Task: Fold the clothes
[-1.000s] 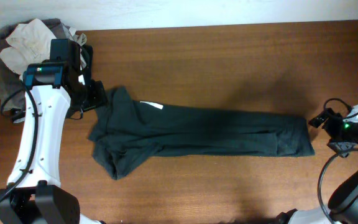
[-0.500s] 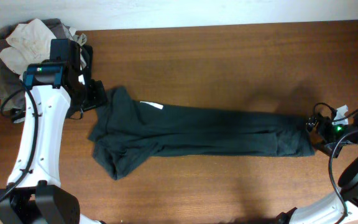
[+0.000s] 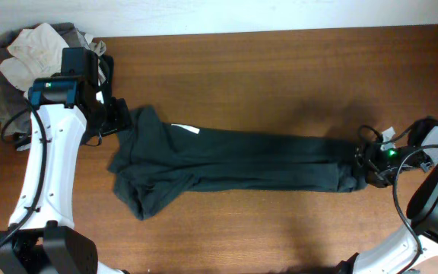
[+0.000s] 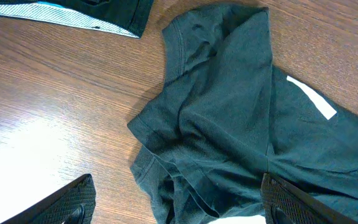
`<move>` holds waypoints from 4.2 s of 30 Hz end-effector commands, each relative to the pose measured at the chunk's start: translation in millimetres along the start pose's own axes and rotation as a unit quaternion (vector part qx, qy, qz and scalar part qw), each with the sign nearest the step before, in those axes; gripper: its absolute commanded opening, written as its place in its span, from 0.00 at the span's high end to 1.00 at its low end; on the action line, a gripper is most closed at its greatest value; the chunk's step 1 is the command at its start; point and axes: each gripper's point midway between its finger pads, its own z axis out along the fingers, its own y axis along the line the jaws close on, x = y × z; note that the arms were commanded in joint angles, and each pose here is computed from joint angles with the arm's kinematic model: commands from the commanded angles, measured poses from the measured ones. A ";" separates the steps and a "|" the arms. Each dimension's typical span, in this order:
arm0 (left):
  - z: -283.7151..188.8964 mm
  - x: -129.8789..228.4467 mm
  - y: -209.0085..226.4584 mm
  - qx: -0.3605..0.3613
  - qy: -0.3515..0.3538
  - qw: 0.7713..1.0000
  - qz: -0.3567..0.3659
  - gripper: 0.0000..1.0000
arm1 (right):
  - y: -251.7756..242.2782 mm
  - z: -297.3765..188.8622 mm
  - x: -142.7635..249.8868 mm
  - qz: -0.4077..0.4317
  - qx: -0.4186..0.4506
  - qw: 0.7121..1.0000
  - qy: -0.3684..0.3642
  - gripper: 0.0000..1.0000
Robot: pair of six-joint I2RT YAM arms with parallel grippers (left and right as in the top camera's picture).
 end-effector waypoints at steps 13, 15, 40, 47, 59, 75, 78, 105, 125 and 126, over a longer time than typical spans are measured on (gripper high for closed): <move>3.6 -1.7 1.1 -0.002 -0.001 1.000 0.003 0.14 | -20.0 -34.2 -20.0 0.077 0.132 0.988 -0.001 0.96; 3.8 -1.9 1.0 -0.002 -0.001 1.000 0.003 0.14 | -21.1 -53.8 -23.0 0.090 0.173 0.981 -0.021 0.96; 4.5 -0.4 1.4 -0.003 0.002 1.000 0.003 0.14 | 105.9 -5.8 43.4 -0.144 0.365 0.920 -0.027 0.96; 4.5 -0.3 1.6 -0.003 0.003 1.000 0.003 0.13 | 126.4 11.3 60.7 -0.193 0.367 0.910 -0.017 0.40; 4.5 0.3 1.6 -0.004 0.004 1.000 0.003 0.07 | 171.7 -9.2 57.8 -0.200 0.300 0.932 -0.039 0.39; 4.5 0.4 1.6 -0.003 0.004 1.000 0.003 0.07 | 88.5 77.3 82.2 -0.171 0.228 0.958 0.046 0.96; 4.5 0.3 1.6 -0.003 0.004 1.000 0.003 0.07 | 80.5 83.5 84.4 -0.168 0.227 0.958 0.046 0.96; 4.5 2.0 2.1 -0.004 0.007 1.000 0.003 0.07 | 57.9 -9.9 10.5 -0.159 0.048 0.985 -0.050 0.04; 4.5 1.1 1.9 -0.004 0.005 1.000 0.003 0.06 | 63.1 27.6 34.6 -0.180 -0.035 0.982 -0.035 0.86; 4.5 1.1 1.9 -0.004 0.005 1.000 0.003 0.06 | 63.0 27.6 34.7 -0.180 -0.035 0.982 -0.035 0.96</move>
